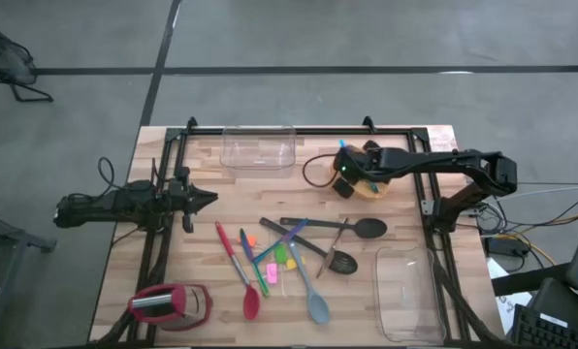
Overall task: Pick & Place Kitchen Items
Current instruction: Put the blue kitchen knife into the yellow bin
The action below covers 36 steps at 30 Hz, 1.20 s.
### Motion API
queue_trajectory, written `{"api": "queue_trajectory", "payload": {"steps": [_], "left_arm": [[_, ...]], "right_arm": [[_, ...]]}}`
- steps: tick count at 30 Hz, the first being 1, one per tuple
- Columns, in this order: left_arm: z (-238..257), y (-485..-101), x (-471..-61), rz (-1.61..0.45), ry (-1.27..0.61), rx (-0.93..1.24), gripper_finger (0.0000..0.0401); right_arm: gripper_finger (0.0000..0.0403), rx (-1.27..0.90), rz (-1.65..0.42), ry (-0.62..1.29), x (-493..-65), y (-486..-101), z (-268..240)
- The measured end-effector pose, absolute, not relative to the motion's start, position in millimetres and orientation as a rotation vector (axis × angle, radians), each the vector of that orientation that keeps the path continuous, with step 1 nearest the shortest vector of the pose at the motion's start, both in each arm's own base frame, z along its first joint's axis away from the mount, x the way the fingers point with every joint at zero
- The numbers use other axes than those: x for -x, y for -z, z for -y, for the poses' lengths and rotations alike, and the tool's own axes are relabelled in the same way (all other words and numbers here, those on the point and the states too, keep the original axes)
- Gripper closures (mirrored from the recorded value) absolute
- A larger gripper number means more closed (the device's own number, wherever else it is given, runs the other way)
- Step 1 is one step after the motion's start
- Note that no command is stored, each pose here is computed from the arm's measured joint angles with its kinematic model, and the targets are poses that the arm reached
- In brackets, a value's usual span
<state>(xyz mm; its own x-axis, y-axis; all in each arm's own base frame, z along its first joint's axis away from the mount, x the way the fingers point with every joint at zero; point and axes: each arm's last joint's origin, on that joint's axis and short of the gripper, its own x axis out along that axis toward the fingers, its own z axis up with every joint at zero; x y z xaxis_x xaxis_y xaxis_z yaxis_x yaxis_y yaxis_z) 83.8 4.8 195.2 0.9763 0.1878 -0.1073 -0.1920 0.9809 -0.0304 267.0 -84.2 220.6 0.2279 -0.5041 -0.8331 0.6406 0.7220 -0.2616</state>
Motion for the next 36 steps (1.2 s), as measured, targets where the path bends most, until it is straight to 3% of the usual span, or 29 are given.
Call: {"api": "queue_trajectory", "payload": {"steps": [15,26,36], "left_arm": [[-5,-195,-84,-0.104,-0.191,0.041,0.0357],[-5,-193,-85,-0.128,-0.192,0.038,0.0357],[-5,-192,-85,-0.141,-0.192,0.037,0.0357]], "right_arm": [[0.0218,0.213,-0.687,-0.024,-325,-238,-18],[0.0238,0.299,-0.773,-0.172,-378,-210,-47],[0.0256,0.345,-0.902,-0.262,-401,-194,-51]]}}
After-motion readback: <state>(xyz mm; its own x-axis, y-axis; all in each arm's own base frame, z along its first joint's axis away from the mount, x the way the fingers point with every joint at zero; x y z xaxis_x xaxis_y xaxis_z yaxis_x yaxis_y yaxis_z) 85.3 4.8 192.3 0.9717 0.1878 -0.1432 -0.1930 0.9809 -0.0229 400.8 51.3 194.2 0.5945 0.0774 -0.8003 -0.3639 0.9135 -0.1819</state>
